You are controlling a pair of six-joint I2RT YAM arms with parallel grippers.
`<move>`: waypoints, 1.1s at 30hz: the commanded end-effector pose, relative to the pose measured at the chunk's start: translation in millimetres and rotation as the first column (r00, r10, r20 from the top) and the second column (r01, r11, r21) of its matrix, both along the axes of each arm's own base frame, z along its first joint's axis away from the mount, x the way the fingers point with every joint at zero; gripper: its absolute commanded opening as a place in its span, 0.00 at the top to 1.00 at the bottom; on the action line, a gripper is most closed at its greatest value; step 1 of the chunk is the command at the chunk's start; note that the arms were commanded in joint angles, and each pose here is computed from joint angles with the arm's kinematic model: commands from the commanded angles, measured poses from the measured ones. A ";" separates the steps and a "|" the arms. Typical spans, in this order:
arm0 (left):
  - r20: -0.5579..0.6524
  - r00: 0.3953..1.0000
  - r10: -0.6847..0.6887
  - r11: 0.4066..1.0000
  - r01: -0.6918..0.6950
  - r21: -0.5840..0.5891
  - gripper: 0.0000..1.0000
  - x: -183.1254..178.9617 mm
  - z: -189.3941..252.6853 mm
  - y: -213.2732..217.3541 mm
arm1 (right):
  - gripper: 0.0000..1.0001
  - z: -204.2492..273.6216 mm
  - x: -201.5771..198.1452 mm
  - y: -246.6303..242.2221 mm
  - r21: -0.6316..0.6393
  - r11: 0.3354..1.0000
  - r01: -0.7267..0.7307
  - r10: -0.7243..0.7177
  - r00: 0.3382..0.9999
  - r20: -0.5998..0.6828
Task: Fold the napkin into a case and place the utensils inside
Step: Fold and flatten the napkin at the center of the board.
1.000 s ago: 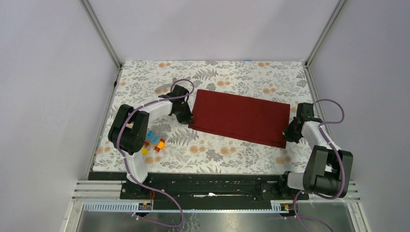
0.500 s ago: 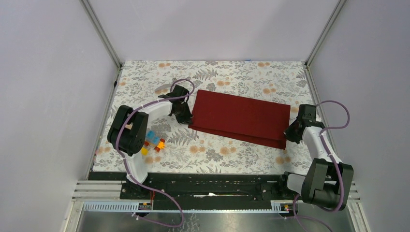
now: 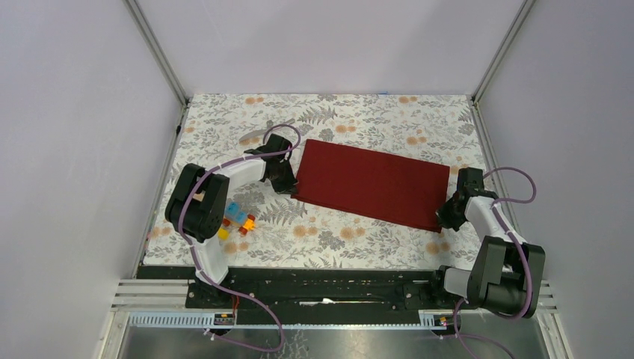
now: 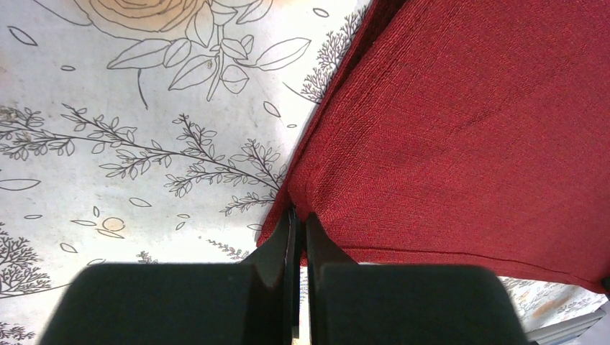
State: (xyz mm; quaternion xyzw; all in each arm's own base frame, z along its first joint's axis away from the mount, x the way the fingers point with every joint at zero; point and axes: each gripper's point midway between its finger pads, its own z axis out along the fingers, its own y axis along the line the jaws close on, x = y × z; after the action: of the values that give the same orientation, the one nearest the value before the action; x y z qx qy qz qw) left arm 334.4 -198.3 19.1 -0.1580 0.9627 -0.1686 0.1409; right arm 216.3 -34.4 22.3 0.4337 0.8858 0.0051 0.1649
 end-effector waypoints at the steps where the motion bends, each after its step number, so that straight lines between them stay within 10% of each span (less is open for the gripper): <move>1: -0.002 1.000 0.010 0.998 -0.009 0.069 1.00 -6.0 -4.5 15.5 | 1.00 -4.1 -10.0 -6.3 -0.029 0.999 0.037 -0.038 0.998 -0.048; 33: -0.003 1.000 -0.001 0.997 0.002 0.074 1.00 -25.0 1.6 21.0 | 1.00 -26.7 -29.6 -5.7 -0.030 0.991 0.128 -0.131 0.980 -0.147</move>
State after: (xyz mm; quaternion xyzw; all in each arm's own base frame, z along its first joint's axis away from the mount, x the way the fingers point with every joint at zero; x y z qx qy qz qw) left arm 317.6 -188.1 19.2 -0.1598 0.9645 -0.1567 0.1400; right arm 191.9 -27.1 8.9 0.4768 0.8721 -0.0063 0.1098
